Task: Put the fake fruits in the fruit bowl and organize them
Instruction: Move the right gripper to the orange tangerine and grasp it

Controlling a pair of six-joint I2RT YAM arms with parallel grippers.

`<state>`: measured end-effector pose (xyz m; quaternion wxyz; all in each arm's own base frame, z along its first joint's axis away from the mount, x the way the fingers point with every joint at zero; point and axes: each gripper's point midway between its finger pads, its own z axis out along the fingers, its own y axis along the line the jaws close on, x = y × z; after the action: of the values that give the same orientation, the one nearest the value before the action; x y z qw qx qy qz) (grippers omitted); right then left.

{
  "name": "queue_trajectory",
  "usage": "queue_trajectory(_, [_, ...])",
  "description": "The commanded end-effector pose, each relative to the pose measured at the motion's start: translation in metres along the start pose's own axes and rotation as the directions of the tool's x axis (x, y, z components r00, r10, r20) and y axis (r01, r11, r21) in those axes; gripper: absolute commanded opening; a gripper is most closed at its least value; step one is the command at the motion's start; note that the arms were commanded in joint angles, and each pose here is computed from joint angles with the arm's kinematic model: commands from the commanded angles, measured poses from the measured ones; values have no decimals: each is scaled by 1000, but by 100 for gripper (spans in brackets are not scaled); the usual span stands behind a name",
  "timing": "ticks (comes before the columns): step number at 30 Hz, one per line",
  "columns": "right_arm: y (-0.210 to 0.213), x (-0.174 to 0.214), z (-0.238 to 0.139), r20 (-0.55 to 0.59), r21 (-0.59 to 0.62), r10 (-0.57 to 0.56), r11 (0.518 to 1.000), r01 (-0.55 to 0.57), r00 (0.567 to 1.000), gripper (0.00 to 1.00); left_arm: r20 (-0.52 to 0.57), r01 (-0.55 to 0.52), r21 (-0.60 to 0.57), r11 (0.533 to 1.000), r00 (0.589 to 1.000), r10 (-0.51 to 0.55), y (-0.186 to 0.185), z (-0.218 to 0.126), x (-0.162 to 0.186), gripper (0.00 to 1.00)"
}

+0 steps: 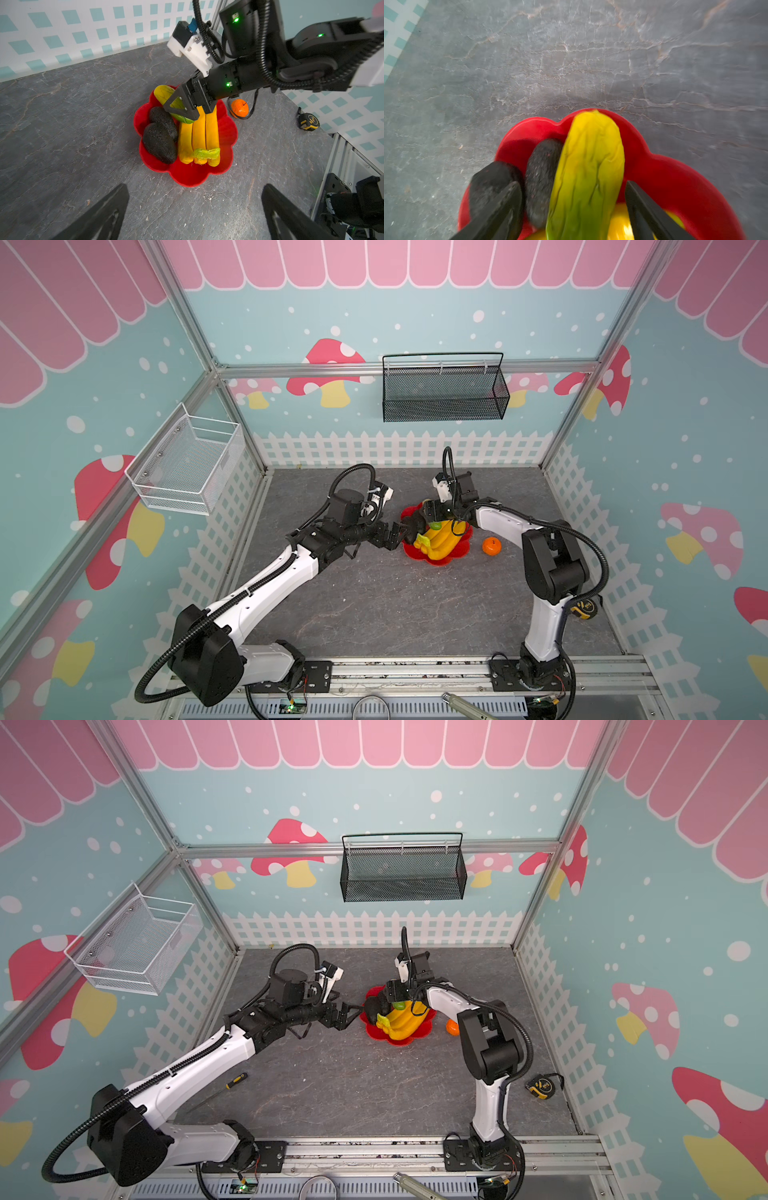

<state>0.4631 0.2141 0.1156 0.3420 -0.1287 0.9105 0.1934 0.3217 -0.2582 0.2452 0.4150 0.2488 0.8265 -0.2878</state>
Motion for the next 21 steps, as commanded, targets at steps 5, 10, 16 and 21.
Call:
queue_trajectory(5, [-37, 21, -81, 80, 150, 57, 986, -68, 995, 86, 13, -47, 88, 995, 999, 46, -25, -2, 0, 100])
queue_trajectory(10, [-94, 77, -116, 90, 286, 202, 933, -220, 975, 91, -8, -130, 165, 978, 991, 133, -58, 2, 13, 100])
queue_trajectory(16, [-116, 114, -120, 27, 361, 255, 899, -248, 966, 91, -18, -169, 185, 968, 984, 175, -74, 4, 21, 100])
queue_trajectory(21, [-130, 125, -118, 7, 433, 260, 869, -238, 965, 91, -13, -175, 177, 969, 984, 180, -73, 3, 20, 100])
